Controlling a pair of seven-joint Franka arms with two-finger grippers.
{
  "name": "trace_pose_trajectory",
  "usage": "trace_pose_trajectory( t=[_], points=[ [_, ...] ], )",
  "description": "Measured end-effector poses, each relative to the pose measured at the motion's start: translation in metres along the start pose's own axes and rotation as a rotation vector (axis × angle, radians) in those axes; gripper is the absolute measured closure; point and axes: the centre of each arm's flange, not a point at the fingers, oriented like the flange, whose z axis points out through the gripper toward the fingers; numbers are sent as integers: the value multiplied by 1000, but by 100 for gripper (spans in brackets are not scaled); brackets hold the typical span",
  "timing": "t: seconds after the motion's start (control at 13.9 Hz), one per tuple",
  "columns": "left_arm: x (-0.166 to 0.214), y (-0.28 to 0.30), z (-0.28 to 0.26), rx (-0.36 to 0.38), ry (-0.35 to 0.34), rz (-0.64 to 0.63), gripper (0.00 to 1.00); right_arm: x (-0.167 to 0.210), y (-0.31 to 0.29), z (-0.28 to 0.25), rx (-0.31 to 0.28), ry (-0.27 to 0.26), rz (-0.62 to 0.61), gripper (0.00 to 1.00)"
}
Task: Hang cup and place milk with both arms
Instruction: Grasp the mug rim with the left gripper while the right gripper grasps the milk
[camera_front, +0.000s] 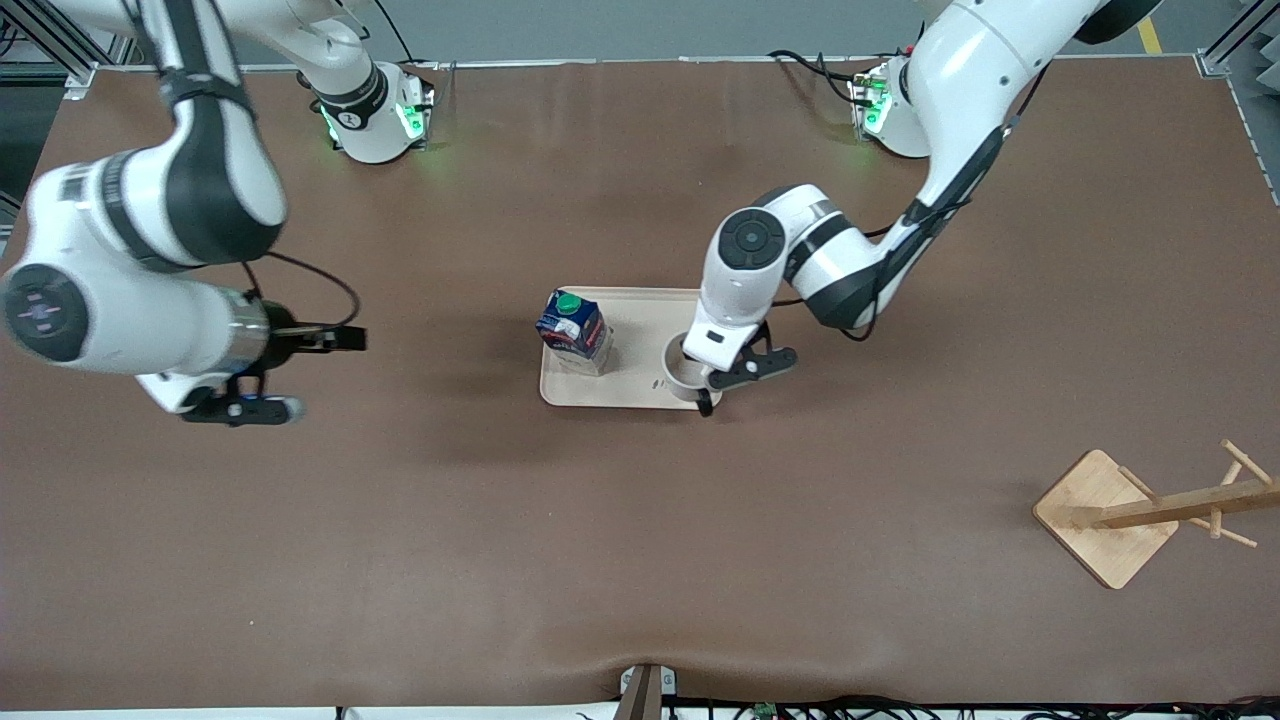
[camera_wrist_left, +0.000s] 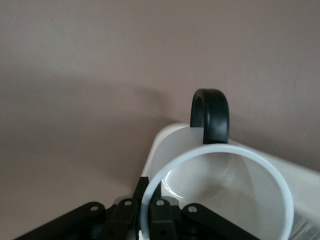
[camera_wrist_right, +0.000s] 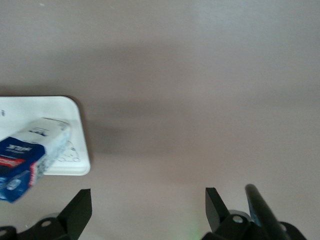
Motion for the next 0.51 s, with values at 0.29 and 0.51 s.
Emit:
trace_pose_trajectory(
  t=[0.29, 0.51],
  points=[
    [54, -35, -74, -22, 64, -36, 95, -8, -52, 30, 51, 3, 91, 0],
    [94, -79, -125, -30, 55, -8, 95, -25, -109, 42, 56, 41, 215, 0]
  ],
)
